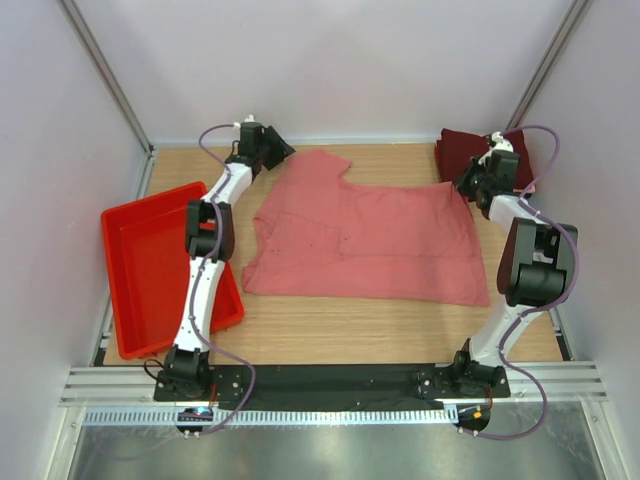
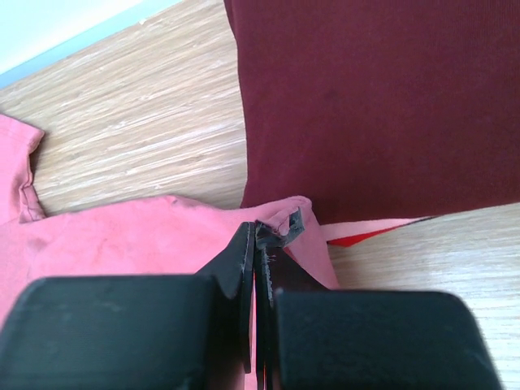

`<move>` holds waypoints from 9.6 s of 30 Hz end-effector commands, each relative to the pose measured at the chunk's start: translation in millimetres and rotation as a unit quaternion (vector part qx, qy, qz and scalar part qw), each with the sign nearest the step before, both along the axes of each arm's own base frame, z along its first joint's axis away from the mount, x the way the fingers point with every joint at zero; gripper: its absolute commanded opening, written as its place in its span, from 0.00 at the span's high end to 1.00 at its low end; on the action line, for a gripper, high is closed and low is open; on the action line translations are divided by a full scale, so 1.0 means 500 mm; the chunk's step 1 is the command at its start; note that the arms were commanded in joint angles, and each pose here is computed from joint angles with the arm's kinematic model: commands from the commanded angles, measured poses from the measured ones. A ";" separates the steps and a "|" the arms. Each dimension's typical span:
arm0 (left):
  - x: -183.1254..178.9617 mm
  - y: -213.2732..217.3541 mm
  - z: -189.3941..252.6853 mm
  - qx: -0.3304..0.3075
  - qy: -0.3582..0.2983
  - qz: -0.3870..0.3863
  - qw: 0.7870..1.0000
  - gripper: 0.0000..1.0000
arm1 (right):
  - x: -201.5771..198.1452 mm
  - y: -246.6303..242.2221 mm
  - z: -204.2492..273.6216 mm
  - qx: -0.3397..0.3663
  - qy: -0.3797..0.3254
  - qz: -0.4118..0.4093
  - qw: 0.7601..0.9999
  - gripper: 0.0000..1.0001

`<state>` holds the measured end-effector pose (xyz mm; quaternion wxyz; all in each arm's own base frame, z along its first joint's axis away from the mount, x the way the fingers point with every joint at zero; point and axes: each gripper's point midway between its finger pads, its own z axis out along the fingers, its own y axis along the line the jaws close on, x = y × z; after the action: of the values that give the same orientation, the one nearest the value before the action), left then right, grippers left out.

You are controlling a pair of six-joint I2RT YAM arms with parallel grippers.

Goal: Fold and stack the t-shirts
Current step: Fold the tshirt

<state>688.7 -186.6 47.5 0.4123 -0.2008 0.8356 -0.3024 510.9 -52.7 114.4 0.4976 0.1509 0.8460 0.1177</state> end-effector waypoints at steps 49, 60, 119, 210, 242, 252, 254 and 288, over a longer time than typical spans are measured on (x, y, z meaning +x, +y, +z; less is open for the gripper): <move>-0.107 0.011 0.233 -0.034 -0.093 -0.098 0.990 1.00 | -0.014 -0.097 0.074 -0.092 -0.071 -0.035 0.993 0.99; -0.141 0.058 0.241 -0.022 -0.091 -0.087 0.992 1.00 | -0.033 -0.116 0.073 -0.106 -0.076 -0.051 0.990 0.99; -0.533 0.141 0.167 0.061 0.025 -0.101 0.993 1.00 | -0.330 -0.158 -0.057 -0.080 0.041 -0.256 0.963 0.99; -0.465 -0.053 -0.012 0.174 0.140 -0.375 0.900 0.57 | -0.262 0.081 0.062 0.122 0.160 -0.045 0.978 0.60; -0.535 -0.081 0.075 0.248 0.121 -0.360 0.891 0.66 | -0.270 0.086 0.061 0.122 0.160 -0.038 0.979 0.60; -0.539 -0.087 0.059 0.248 0.130 -0.367 0.887 0.65 | -0.272 0.088 0.063 0.123 0.159 -0.035 0.979 0.60; -0.540 -0.089 0.057 0.247 0.131 -0.368 0.887 0.65 | -0.272 0.088 0.063 0.123 0.158 -0.035 0.979 0.60; -0.731 -0.071 0.132 0.288 0.192 -0.258 0.902 0.65 | -0.274 0.106 0.065 0.138 0.152 -0.022 0.978 0.57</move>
<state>309.5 -228.2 69.4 0.1263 0.1126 0.9800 -0.1052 369.5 -4.1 130.4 0.3121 0.2668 0.8923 0.1878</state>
